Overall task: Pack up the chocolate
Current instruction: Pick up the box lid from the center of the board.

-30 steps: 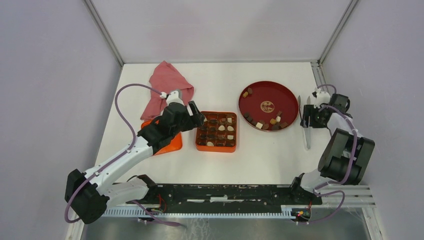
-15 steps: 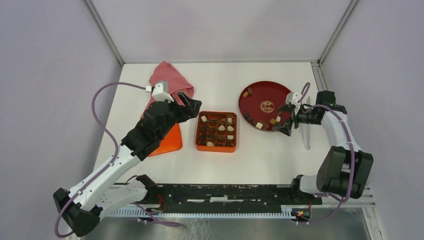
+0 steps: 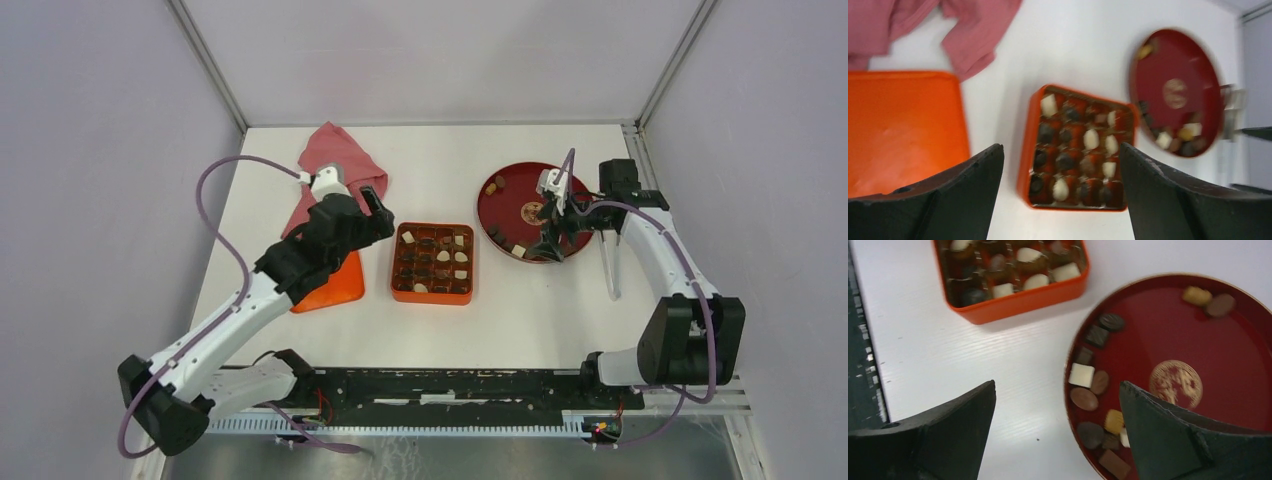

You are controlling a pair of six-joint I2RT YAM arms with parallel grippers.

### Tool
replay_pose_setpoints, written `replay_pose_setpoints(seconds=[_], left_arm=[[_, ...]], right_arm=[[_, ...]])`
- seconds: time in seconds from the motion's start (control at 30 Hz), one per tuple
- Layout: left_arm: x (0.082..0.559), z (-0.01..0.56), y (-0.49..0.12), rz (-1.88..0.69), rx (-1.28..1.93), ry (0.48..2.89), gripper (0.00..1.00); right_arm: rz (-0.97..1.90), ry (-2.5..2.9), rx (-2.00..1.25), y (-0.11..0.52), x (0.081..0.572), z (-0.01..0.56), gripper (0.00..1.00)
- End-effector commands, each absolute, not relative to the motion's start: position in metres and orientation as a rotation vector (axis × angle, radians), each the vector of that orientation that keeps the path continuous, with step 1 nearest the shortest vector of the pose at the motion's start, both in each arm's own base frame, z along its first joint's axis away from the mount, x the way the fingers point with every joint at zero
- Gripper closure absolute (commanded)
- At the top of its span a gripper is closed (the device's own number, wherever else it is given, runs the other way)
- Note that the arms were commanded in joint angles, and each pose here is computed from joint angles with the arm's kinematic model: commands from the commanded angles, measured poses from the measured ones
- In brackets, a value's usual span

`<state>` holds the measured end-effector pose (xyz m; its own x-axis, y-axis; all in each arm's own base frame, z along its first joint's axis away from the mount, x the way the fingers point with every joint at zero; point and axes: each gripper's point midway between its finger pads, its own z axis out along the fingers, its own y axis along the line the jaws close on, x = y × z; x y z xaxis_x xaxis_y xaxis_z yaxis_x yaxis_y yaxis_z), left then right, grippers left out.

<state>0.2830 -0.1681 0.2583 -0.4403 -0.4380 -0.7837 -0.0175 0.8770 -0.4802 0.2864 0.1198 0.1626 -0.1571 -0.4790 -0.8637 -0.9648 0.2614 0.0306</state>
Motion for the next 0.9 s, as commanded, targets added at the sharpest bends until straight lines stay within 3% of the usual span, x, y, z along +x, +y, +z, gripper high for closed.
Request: replay_pose_setpoints(seconds=[0.0, 0.13, 0.3, 0.47, 0.7, 0.87], left_arm=[[0.28, 0.199, -0.137, -0.186, -0.395, 2.182, 0.14], [0.296, 0.165, -0.121, -0.028, -0.379, 2.293, 0.21], [0.316, 0.116, -0.105, 0.123, -0.337, 2.439, 0.39], [0.327, 0.068, -0.107, 0.248, -0.263, 2.559, 0.51], [0.331, 0.039, -0.109, 0.297, -0.236, 2.61, 0.53], [0.323, 0.019, -0.11, 0.288, -0.235, 2.654, 0.62]], right_arm=[[0.46, 1.892, -1.011, 0.094, 0.343, 0.185, 0.02], [0.473, 1.89, -0.913, 0.096, 0.347, 0.183, 0.02], [0.598, 1.897, -0.858, 0.109, 0.338, 0.174, 0.07], [0.613, 1.92, -0.847, 0.109, 0.332, 0.167, 0.08], [0.629, 1.946, -0.832, 0.109, 0.327, 0.157, 0.08], [0.631, 1.956, -0.827, 0.109, 0.329, 0.155, 0.08]])
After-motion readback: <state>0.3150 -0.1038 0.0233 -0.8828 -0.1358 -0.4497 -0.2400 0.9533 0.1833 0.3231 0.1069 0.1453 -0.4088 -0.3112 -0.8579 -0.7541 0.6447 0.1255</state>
